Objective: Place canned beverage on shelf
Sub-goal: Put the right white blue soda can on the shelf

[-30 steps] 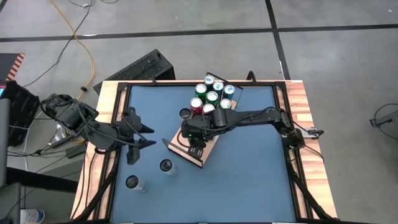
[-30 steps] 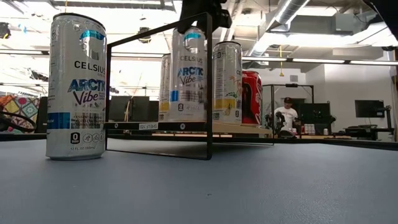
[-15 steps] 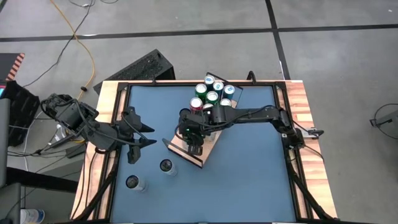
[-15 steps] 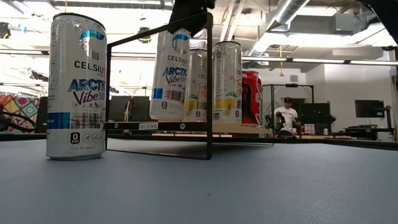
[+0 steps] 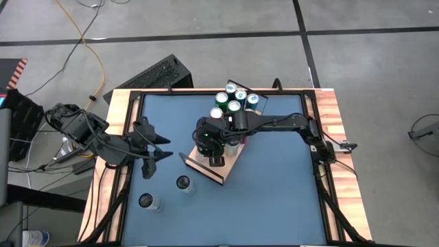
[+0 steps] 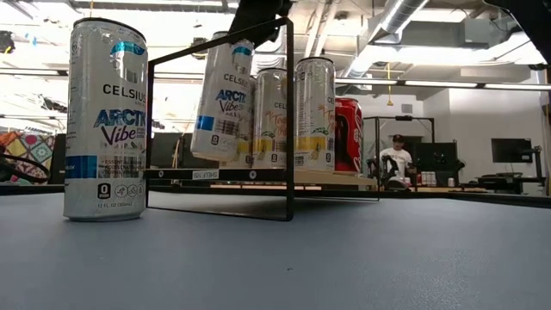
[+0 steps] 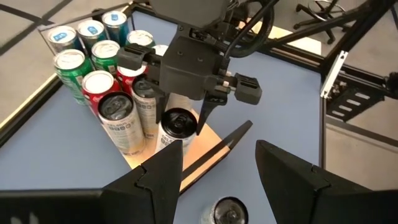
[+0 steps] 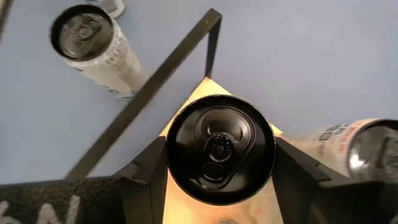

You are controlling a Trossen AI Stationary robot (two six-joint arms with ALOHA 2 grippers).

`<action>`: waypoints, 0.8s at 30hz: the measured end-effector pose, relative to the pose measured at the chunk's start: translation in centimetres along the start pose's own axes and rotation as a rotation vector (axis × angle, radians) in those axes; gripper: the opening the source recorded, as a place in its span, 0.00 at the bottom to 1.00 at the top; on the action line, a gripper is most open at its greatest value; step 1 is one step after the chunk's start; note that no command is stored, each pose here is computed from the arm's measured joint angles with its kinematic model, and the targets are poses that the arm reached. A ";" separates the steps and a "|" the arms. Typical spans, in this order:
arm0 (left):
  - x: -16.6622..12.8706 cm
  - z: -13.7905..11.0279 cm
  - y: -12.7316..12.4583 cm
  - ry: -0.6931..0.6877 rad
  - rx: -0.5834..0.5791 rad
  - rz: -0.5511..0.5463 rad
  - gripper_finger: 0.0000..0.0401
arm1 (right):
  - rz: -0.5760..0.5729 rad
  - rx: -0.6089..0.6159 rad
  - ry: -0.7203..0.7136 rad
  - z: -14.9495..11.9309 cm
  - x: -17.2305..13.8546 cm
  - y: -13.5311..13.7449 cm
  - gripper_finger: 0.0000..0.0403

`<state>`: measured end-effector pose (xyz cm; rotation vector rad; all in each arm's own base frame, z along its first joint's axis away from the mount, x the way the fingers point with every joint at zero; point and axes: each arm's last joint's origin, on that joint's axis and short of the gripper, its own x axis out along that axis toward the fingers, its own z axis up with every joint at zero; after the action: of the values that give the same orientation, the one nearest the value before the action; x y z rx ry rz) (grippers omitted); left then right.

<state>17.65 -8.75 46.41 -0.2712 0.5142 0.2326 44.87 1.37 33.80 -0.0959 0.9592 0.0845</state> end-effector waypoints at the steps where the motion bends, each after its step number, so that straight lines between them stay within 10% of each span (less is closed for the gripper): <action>1: 0.0 0.0 0.0 -0.003 0.000 0.004 0.47 | -0.002 -0.009 -0.001 0.0 0.0 -0.1 0.52; 24: 0.2 0.3 0.4 -0.043 -0.010 0.068 0.47 | 0.047 -0.238 -0.045 0.3 -0.2 -0.7 0.52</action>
<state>17.80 -8.23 46.47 -0.2578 0.4804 0.3068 45.06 0.74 34.10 -0.2899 0.9038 0.2431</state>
